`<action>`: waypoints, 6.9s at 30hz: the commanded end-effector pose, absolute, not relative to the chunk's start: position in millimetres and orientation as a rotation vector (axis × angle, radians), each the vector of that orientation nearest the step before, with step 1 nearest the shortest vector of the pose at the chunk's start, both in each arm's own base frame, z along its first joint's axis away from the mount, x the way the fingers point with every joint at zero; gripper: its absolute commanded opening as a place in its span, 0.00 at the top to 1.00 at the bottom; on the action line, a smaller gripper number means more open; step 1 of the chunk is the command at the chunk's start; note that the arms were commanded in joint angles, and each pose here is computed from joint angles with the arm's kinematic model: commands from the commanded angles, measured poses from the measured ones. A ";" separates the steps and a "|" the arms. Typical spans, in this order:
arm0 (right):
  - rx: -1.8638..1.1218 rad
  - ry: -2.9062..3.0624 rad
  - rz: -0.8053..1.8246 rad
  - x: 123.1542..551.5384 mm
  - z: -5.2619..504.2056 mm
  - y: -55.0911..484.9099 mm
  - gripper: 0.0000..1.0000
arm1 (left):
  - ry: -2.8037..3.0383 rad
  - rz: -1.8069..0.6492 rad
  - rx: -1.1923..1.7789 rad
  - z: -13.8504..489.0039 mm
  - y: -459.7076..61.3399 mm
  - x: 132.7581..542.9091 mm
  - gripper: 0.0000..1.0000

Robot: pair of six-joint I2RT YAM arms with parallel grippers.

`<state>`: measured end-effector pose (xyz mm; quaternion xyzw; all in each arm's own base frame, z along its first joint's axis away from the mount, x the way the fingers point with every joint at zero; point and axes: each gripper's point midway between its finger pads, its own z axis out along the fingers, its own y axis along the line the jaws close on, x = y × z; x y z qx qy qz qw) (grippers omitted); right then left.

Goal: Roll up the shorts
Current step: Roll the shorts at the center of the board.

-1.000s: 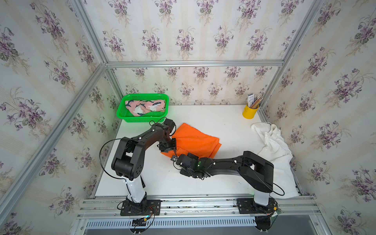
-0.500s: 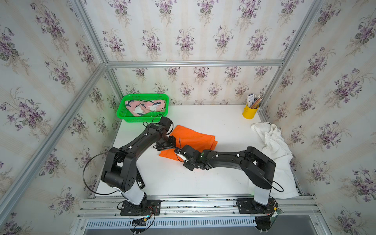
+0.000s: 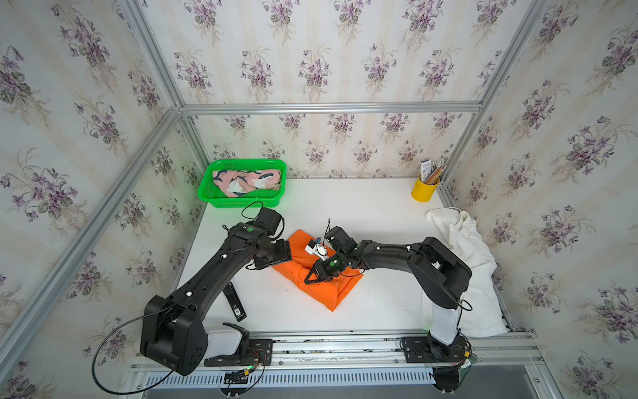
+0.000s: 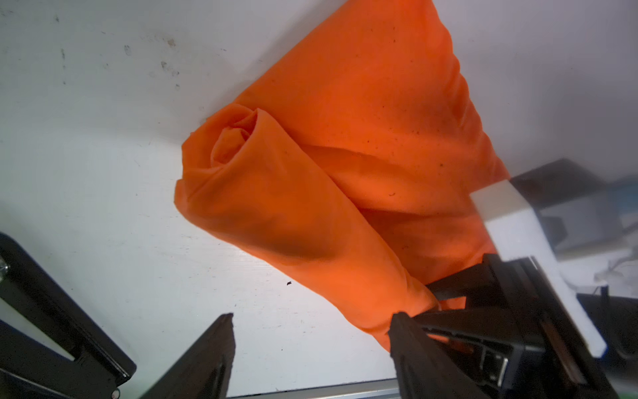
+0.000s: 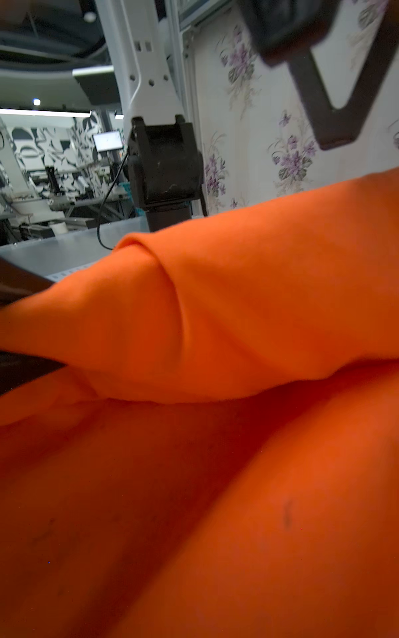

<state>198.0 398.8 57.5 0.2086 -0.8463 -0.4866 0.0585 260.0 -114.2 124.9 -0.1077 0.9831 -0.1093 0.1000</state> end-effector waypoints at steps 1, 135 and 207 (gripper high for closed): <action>0.483 -2.559 -1.483 214.1 45.8 390.1 0.87 | 2.919 -0.337 -0.295 118.9 -122.8 268.1 0.32; 1.017 -2.538 -1.524 126.4 73.8 343.0 0.96 | 3.317 -0.558 0.568 20.6 -197.9 245.2 0.76; 0.577 -3.033 -1.211 202.9 87.5 302.2 0.76 | 2.995 -0.197 0.305 133.2 -208.5 327.9 0.46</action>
